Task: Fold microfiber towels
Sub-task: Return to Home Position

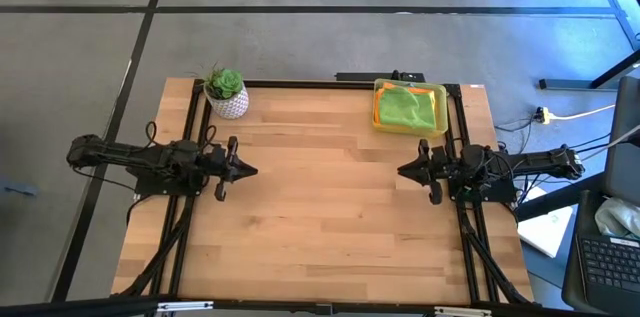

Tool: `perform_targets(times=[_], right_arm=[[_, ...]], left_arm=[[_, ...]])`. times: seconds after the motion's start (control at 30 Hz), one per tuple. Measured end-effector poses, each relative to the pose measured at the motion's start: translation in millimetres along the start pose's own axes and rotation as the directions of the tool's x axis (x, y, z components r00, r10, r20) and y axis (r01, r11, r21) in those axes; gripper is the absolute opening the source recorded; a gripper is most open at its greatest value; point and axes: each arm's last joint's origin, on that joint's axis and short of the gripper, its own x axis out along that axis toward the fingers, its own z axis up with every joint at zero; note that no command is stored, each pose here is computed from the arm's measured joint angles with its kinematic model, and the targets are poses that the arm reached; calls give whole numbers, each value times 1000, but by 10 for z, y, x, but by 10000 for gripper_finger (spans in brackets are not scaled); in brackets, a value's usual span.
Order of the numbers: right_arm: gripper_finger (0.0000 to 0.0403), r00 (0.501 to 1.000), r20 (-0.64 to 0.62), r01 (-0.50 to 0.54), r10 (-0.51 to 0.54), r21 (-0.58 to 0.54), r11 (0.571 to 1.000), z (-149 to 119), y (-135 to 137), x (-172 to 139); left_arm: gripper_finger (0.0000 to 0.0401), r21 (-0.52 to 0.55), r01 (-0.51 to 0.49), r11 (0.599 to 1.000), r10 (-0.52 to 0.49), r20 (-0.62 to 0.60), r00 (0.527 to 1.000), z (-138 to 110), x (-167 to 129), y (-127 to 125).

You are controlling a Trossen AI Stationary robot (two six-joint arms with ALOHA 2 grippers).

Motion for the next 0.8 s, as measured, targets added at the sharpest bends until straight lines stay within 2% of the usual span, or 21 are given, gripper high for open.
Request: perform_targets(times=[0.8], right_arm=[[53,1000,-7,3,-3,0,1000,-7,-2,0]], left_arm=[[14,3,-9,1000,9,0,1000,0,0,3]])
